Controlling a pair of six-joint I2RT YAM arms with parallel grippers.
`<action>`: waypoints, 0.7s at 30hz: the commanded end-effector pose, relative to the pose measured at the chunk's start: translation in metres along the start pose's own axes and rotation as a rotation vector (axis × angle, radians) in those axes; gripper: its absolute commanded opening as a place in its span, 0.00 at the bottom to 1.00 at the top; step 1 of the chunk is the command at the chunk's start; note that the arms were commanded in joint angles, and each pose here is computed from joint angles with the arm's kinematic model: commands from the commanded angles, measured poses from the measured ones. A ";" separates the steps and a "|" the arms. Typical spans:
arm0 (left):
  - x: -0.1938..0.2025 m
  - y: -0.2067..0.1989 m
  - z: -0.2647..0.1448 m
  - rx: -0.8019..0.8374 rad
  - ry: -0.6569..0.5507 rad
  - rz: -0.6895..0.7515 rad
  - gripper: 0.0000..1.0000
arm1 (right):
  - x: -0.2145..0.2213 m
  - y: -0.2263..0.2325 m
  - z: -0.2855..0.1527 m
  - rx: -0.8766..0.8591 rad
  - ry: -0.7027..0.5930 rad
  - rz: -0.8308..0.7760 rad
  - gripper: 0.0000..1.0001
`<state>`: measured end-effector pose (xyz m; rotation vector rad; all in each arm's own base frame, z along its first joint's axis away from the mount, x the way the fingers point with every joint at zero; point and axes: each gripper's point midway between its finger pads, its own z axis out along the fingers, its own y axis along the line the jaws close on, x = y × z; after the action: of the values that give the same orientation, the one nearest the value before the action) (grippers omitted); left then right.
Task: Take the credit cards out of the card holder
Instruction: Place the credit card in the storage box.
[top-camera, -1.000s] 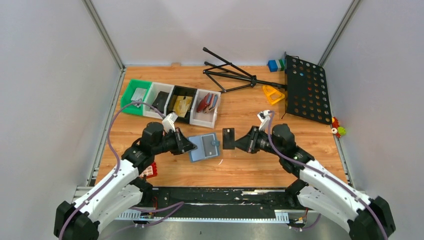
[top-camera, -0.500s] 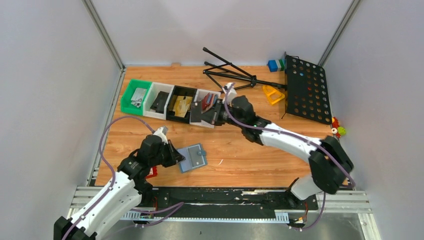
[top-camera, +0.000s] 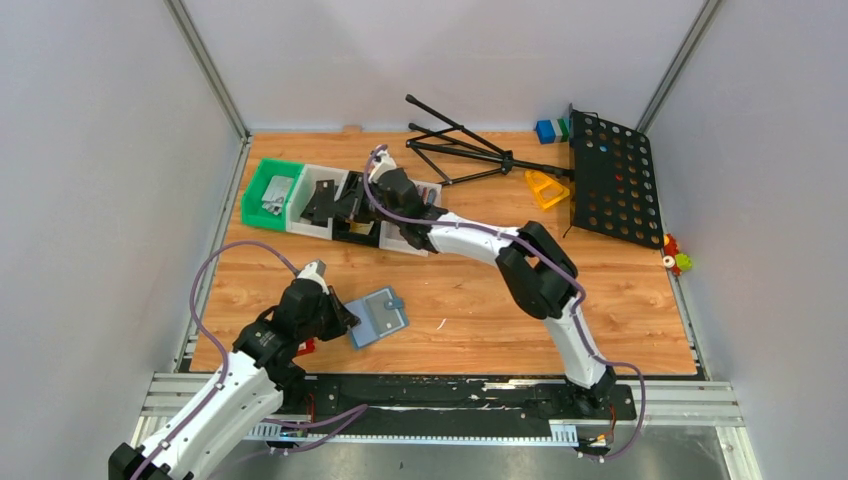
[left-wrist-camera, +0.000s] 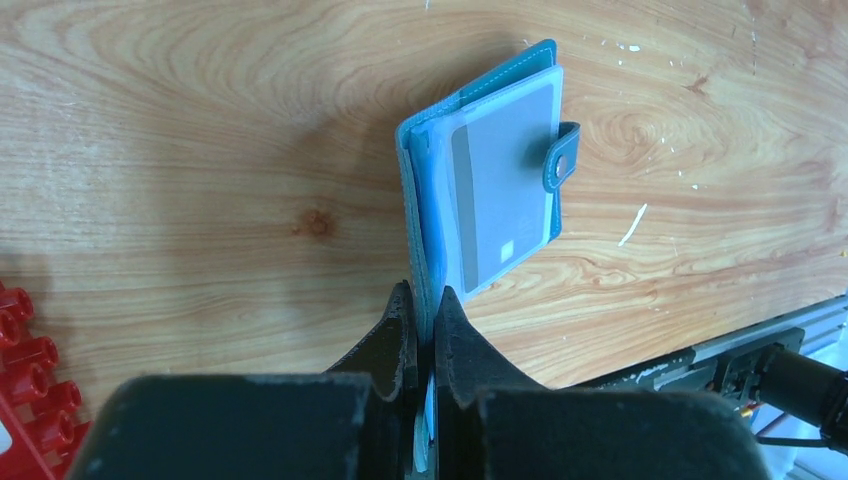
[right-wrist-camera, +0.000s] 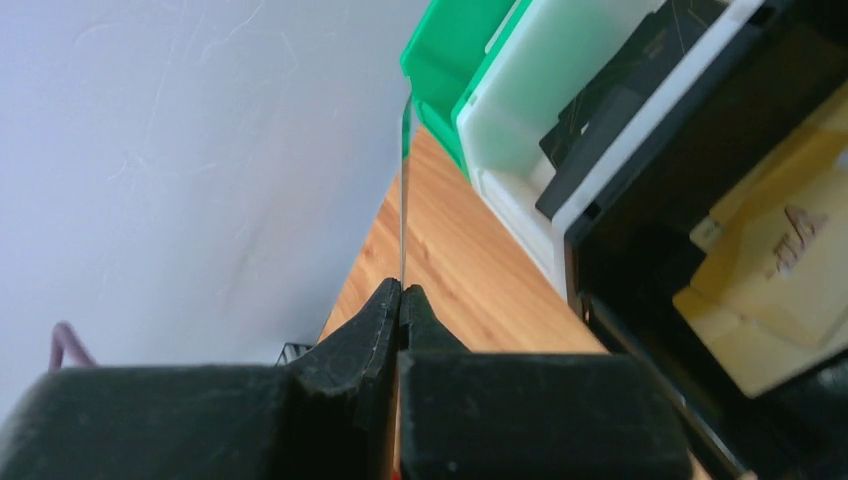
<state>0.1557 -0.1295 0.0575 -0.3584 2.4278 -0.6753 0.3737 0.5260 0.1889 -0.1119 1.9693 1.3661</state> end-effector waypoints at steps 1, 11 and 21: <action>-0.006 0.007 0.006 -0.024 -0.039 0.012 0.00 | -0.021 0.018 0.030 -0.073 -0.065 -0.052 0.00; -0.014 0.009 0.013 -0.040 -0.078 0.017 0.00 | -0.035 -0.006 0.084 -0.061 -0.145 -0.089 0.00; -0.019 0.011 0.012 -0.048 -0.108 0.024 0.00 | -0.037 -0.016 0.098 -0.060 -0.161 -0.082 0.37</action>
<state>0.1663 -0.1206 0.0462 -0.3821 2.4089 -0.5890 0.4484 0.5919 0.1531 -0.1143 1.8421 1.3404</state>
